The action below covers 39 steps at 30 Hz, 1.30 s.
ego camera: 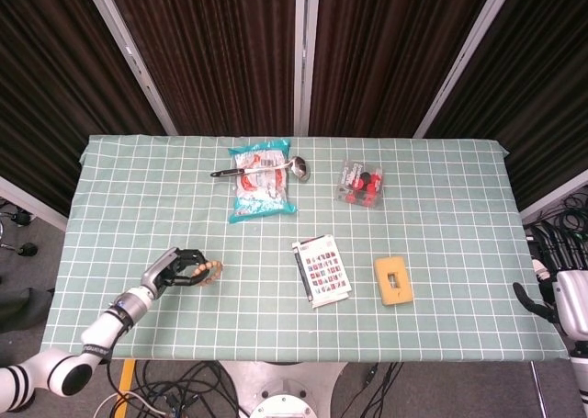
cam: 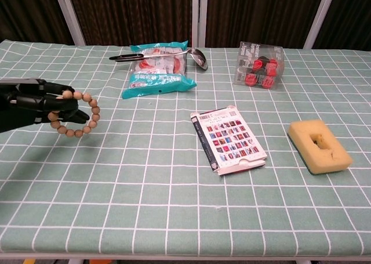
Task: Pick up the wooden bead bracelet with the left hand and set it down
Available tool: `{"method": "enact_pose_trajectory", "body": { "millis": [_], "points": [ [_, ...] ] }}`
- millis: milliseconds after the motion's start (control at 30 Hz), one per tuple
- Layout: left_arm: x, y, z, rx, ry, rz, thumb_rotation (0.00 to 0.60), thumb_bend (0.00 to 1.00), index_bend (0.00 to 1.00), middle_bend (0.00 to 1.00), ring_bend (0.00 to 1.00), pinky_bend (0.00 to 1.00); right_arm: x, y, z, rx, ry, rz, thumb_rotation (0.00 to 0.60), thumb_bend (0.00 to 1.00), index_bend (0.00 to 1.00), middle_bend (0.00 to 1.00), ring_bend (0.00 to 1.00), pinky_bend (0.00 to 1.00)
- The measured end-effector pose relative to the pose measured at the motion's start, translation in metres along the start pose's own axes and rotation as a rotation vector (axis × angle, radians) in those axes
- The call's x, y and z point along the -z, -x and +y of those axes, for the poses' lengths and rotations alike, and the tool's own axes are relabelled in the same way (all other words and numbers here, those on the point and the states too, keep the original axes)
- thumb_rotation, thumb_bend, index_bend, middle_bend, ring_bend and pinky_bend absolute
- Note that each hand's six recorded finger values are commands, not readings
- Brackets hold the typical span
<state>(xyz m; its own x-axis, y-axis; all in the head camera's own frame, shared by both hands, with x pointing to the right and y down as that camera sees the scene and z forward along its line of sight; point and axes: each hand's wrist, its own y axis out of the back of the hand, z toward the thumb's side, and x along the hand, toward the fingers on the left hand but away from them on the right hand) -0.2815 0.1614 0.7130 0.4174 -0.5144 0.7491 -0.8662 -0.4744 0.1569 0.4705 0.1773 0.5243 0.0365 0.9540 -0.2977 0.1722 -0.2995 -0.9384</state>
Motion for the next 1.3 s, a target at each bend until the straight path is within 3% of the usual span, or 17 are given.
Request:
{"method": "enact_pose_trajectory", "body": {
  "millis": [200,333,400,600,833,1000,1300],
  "points": [
    [-0.008,-0.001,-0.004,0.017,0.116,-0.015,0.429,0.44,0.58,0.62,0.32,0.17,0.000,0.000,0.003,0.011,-0.004,0.001,0.600,0.19,0.00,0.00,0.00,0.00],
    [-0.011,-0.001,-0.004,0.012,0.145,-0.036,0.267,0.44,0.57,0.62,0.32,0.16,0.000,-0.001,0.006,0.020,-0.007,0.003,0.600,0.19,0.00,0.00,0.00,0.00],
    [-0.012,-0.001,-0.004,0.012,0.152,-0.042,0.243,0.44,0.57,0.62,0.32,0.16,0.000,-0.001,0.006,0.021,-0.007,0.004,0.600,0.19,0.00,0.00,0.00,0.00],
    [-0.014,-0.001,-0.002,-0.006,0.123,-0.072,0.243,0.42,0.57,0.62,0.32,0.16,-0.002,0.000,0.010,0.032,-0.007,0.015,0.600,0.19,0.00,0.00,0.00,0.00],
    [-0.014,-0.004,0.004,-0.070,0.004,-0.114,0.284,0.42,0.58,0.65,0.32,0.15,-0.005,0.004,0.033,0.080,-0.043,0.034,0.600,0.17,0.00,0.01,0.00,0.00],
    [-0.010,-0.007,0.007,-0.112,-0.002,-0.105,0.284,0.42,0.58,0.65,0.32,0.15,-0.008,0.009,0.047,0.099,-0.063,0.036,0.600,0.17,0.00,0.01,0.00,0.00],
    [-0.008,-0.007,0.007,-0.124,0.004,-0.098,0.287,0.44,0.59,0.66,0.32,0.15,-0.006,0.011,0.040,0.066,-0.048,0.023,0.600,0.17,0.00,0.01,0.00,0.00]
  ]
}}
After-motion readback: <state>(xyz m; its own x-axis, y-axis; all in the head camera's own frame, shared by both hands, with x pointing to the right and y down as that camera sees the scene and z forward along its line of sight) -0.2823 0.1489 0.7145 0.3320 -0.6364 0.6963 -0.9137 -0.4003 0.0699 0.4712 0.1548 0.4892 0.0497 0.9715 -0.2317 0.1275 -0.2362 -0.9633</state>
